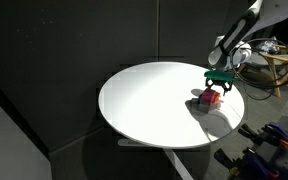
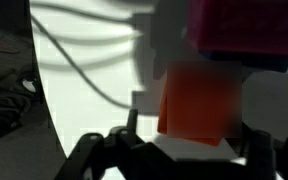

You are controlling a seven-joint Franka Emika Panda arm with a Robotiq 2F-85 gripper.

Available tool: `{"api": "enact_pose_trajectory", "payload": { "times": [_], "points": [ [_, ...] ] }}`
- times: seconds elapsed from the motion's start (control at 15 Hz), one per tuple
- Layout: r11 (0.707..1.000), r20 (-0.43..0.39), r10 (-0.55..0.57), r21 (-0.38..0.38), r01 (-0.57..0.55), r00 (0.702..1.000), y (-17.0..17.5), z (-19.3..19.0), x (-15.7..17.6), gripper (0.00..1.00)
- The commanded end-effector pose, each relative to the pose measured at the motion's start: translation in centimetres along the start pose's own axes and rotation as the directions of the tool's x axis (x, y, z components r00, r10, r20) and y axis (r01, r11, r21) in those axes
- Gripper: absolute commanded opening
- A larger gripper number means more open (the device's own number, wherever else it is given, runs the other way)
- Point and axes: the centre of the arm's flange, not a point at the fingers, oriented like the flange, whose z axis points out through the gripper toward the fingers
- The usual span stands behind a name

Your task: Put the orange block on the pink block

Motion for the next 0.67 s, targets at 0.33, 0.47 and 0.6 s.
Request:
{"api": "enact_pose_trajectory", "payload": {
  "times": [0.33,0.47,0.6],
  "points": [
    [1.0,-0.004,-0.002,0.003,0.002,1.0,0.6,-0.7,-0.1,0.32],
    [1.0,-0.006,-0.021,-0.01,0.021,1.0,1.0,-1.2,-0.2,0.32],
    [0.999,-0.01,-0.035,-0.018,0.035,0.999,1.2,-1.7,-0.2,0.32]
  ]
}}
